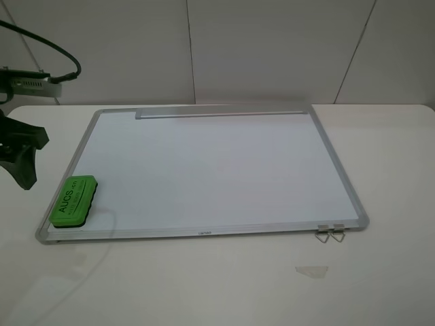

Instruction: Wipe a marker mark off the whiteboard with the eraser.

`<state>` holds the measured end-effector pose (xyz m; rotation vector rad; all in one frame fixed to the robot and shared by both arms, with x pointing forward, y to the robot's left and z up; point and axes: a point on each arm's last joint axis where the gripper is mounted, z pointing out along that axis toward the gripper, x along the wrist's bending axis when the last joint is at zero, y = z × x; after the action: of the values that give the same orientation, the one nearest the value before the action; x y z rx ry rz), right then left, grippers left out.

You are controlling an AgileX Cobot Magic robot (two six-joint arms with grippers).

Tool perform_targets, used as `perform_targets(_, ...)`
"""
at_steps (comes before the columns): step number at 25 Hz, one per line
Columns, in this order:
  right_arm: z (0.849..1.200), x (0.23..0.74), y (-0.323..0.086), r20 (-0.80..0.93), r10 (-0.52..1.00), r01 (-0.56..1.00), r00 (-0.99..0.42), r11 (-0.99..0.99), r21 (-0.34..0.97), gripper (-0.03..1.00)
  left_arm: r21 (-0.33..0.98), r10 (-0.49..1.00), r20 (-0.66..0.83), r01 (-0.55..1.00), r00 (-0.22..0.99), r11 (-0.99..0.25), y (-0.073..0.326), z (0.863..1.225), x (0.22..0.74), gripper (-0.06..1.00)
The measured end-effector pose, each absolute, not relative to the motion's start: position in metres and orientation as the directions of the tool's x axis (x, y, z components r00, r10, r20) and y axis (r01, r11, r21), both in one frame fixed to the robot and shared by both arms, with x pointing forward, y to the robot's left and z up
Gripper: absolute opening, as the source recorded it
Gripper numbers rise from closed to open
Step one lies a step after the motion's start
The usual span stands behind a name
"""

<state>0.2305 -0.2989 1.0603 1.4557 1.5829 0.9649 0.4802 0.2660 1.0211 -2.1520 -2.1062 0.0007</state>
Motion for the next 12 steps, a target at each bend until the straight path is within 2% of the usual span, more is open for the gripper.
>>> perform_targets(4, 1.06, 0.23, -0.299, -0.043, 0.997, 0.419, -0.056, 0.062, 0.906, 0.81, -0.051, 0.997, 0.074, 0.998, 0.028, -0.024, 0.27, 1.031, 0.453, 0.68)
perform_targets(12, 1.06, 0.23, -0.299, -0.043, 0.997, 0.419, -0.056, 0.062, 0.906, 0.81, 0.029, 0.998, 0.057, 0.999, 0.025, -0.027, 0.284, 1.026, 0.372, 0.68)
